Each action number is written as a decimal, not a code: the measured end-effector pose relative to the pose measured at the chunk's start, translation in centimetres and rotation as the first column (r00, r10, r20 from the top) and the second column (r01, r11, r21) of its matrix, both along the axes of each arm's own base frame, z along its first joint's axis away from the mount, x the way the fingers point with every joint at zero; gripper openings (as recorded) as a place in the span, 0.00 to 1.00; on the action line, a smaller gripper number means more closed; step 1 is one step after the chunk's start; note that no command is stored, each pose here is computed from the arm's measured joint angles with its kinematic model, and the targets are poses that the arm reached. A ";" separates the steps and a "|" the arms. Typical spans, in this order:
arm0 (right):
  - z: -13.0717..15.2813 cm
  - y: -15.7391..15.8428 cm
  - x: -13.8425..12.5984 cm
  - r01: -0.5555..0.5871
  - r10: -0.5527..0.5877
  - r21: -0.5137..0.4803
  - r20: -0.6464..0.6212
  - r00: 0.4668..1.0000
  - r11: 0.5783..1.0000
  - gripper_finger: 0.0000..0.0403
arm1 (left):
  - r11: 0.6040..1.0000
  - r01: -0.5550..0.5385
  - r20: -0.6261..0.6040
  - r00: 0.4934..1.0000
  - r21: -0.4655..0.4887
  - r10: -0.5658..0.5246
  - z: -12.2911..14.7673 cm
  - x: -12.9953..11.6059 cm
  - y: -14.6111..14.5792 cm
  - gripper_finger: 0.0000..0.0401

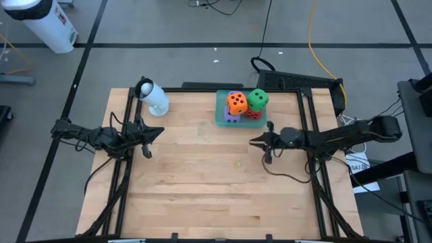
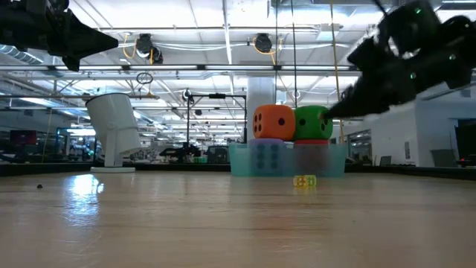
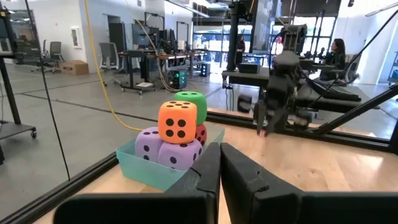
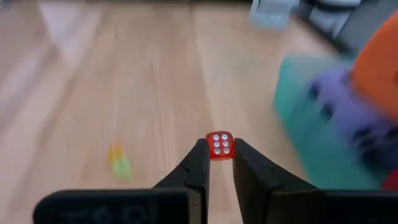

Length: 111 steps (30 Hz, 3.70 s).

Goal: Pick & Place Dice
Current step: Put the small red die into the bin

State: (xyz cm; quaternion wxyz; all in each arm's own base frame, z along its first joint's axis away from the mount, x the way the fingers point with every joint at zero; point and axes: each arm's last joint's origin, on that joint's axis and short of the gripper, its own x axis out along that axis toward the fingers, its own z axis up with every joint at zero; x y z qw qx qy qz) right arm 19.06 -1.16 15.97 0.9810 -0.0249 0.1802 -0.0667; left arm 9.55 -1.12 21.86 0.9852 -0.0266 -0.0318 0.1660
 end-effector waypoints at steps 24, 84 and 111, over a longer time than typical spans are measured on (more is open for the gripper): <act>5.3 -0.2 -6.4 0.050 -0.040 -0.028 0.279 0.960 0.998 0.11 | 1.000 0.000 -0.001 1.000 0.002 0.000 0.0 0.0 0.0 0.05; 0.1 -3.2 3.4 0.423 -0.439 -0.182 -0.058 0.897 0.888 0.10 | 1.000 -0.009 0.004 1.000 0.009 0.009 0.1 0.0 0.0 0.05; -0.9 -6.0 4.3 0.403 -0.444 -0.242 -0.145 0.884 0.883 0.10 | 1.000 -0.011 0.018 1.000 0.006 0.011 0.2 0.0 0.0 0.05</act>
